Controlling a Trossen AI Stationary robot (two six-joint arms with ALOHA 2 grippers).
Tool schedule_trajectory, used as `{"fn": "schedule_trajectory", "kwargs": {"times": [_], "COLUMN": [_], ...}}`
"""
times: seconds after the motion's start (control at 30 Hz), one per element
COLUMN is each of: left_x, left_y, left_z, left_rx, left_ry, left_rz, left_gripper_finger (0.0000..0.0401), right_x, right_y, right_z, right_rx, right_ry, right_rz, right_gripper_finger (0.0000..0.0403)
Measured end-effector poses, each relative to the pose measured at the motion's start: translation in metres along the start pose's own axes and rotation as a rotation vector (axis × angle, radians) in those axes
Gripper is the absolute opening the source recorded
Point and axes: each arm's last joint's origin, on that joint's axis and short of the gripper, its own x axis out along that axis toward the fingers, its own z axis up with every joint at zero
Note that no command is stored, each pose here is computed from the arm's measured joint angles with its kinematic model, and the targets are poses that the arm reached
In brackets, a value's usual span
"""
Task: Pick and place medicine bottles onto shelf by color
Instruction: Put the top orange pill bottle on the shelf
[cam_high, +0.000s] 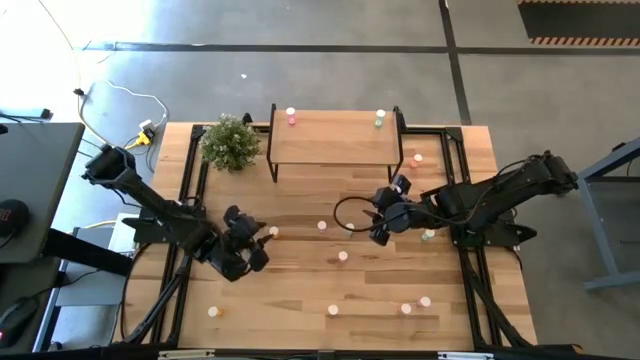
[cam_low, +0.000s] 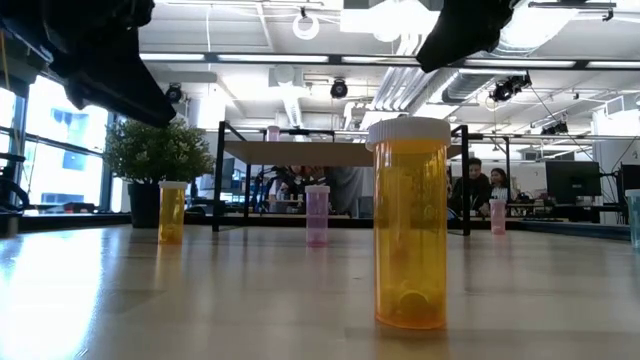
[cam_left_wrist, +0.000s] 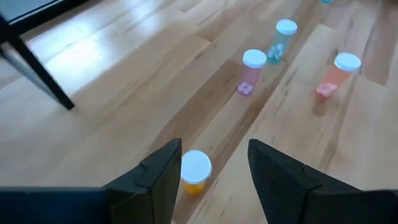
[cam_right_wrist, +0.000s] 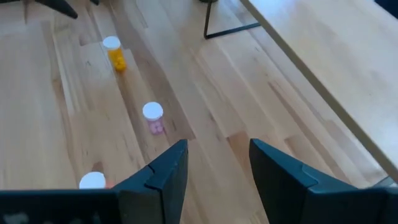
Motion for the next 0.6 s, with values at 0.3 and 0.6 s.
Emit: {"fn": "schedule_trajectory", "kwargs": {"times": [0.3,0.6], "left_x": [0.007,0.011], "left_y": [-0.012,-0.021], "left_z": [-0.023,-0.050], "left_rx": [-0.057,0.067], "left_ry": [-0.033,-0.120], "left_rz": [0.047,0.093], "left_gripper_finger": [0.0174,0.0174], "right_x": [0.000,0.000], "right_y": [-0.002,-0.002], "right_z": [0.002,0.002], "right_rx": [-0.014,-0.044], "right_ry": [-0.041,-0.046], "right_rz": [-0.070,-0.068], "right_gripper_finger": [0.0163,0.0163]}}
